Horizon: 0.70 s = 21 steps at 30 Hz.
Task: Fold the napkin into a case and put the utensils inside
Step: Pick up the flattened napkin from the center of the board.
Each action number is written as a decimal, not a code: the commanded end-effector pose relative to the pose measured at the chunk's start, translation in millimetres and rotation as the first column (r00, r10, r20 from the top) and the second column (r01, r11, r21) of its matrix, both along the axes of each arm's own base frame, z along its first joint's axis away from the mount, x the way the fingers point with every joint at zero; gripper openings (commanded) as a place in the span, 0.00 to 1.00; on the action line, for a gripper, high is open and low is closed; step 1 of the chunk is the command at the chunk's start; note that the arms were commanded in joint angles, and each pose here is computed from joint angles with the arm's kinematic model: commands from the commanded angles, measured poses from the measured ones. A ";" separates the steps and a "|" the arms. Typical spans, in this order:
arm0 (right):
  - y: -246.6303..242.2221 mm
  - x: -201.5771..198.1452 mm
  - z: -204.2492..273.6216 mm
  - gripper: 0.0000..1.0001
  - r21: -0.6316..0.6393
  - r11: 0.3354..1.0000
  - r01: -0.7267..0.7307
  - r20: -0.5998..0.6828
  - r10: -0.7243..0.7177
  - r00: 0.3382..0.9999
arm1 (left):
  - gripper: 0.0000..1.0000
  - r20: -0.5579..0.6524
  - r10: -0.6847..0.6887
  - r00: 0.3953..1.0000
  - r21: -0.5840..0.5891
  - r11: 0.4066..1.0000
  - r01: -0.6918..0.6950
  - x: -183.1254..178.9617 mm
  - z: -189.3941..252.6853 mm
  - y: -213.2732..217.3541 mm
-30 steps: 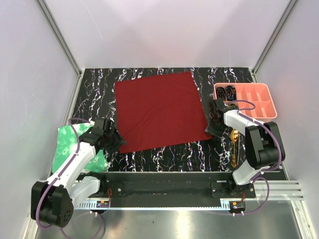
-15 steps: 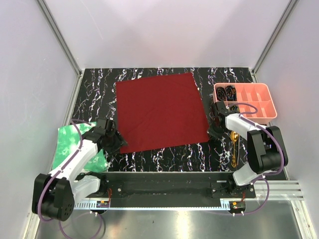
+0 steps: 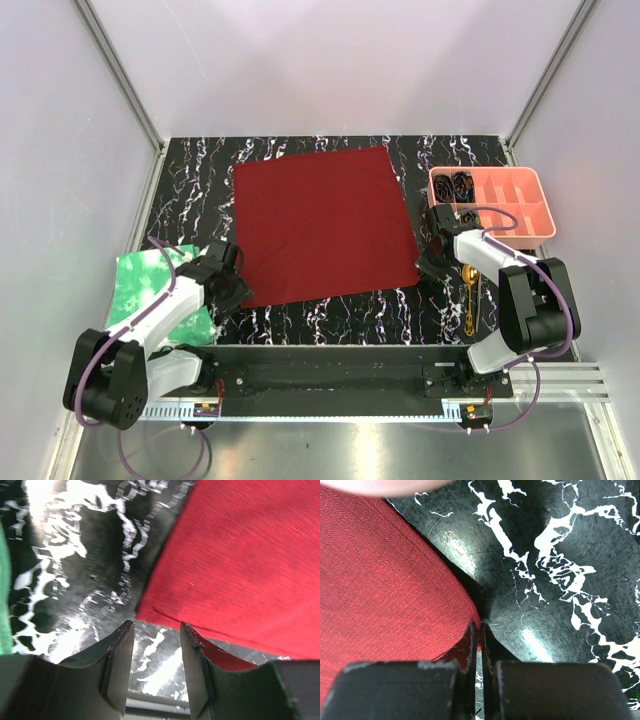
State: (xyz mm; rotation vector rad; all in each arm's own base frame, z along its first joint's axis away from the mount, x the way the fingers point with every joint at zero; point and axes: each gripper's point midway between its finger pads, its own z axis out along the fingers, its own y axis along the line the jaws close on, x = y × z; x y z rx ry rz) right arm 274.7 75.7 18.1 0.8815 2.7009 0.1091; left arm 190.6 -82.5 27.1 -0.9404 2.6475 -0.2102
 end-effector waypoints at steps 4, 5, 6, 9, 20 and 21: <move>1.3 0.5 9.9 0.00 0.015 1.000 -0.016 0.036 0.015 0.999 | 0.45 0.021 0.067 0.998 0.084 0.994 -0.068 17.9 4.8 11.9; 0.9 1.2 10.8 0.00 0.015 1.000 -0.016 0.039 0.015 0.999 | 0.45 0.019 0.070 0.997 0.089 0.993 -0.071 18.8 4.5 12.8; 0.9 0.4 9.9 0.00 0.015 1.000 -0.019 0.035 0.019 0.999 | 0.45 0.014 0.074 0.997 0.094 0.993 -0.075 20.1 3.4 12.9; 1.2 0.7 10.0 0.00 0.016 1.000 -0.021 0.037 0.021 0.999 | 0.44 0.011 0.078 0.997 0.088 0.993 -0.079 21.0 -0.8 11.6; 2.4 -2.4 6.2 0.00 0.023 0.999 -0.027 0.024 0.027 0.999 | 0.45 -0.082 0.085 0.993 0.118 0.990 -0.075 12.3 -23.4 9.4; 3.1 -2.0 6.7 0.00 0.027 0.999 -0.027 0.027 0.026 0.999 | 0.45 -0.097 0.085 0.992 0.119 0.990 -0.073 10.8 -25.7 8.7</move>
